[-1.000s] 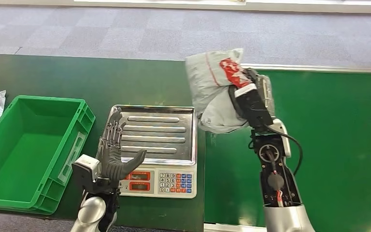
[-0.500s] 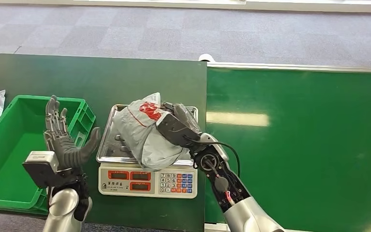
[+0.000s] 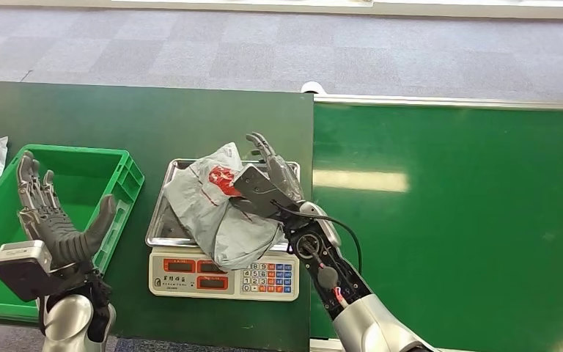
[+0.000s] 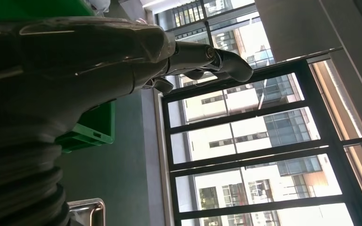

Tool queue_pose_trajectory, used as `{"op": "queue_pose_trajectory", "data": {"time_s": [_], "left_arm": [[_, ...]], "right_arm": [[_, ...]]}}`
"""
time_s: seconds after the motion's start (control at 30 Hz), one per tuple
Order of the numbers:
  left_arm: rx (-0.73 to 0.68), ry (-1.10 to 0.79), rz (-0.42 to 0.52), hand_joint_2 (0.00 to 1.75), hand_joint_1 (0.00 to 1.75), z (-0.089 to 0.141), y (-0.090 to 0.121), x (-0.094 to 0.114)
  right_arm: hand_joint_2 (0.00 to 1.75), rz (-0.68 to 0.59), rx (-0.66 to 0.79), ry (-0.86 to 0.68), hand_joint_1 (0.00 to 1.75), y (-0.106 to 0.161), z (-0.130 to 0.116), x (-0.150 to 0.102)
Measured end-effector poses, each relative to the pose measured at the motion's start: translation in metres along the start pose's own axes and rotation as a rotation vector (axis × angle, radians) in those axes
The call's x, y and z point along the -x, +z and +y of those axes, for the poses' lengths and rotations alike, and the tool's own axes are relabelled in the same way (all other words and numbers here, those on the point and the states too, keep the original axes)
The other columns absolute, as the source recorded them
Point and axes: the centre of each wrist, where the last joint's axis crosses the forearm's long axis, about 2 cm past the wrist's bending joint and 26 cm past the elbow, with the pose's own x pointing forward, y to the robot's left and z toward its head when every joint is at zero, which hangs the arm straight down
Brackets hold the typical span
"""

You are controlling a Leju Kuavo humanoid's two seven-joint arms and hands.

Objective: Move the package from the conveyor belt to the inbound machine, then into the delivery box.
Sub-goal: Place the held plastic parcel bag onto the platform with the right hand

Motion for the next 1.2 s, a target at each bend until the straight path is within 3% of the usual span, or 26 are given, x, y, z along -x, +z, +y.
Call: {"op": "queue_pose_trajectory", "data": {"time_s": [0.23, 0.6, 0.97, 1.2], "left_arm": [[0.002, -0.007, -0.006, 1.75, 0.0, 0.004, 0.008, -0.004], [0.028, 0.018, -0.013, 1.75, 0.0, 0.002, 0.011, -0.007], [0.259, 0.141, -0.008, 1.75, 0.0, -0.044, 0.005, -0.018], [0.49, 0.054, 0.032, 1.75, 0.0, -0.072, 0.002, -0.015]], "right_arm": [[1.75, -0.125, 0.241, 0.046, 0.0, 0.01, -0.01, -0.025], [1.75, -0.209, 0.406, 0.002, 0.0, 0.02, -0.022, -0.041], [1.75, -0.276, 0.534, -0.062, 0.0, 0.043, -0.031, -0.044], [1.75, -0.341, 0.598, -0.035, 0.0, 0.062, -0.032, -0.042]]}}
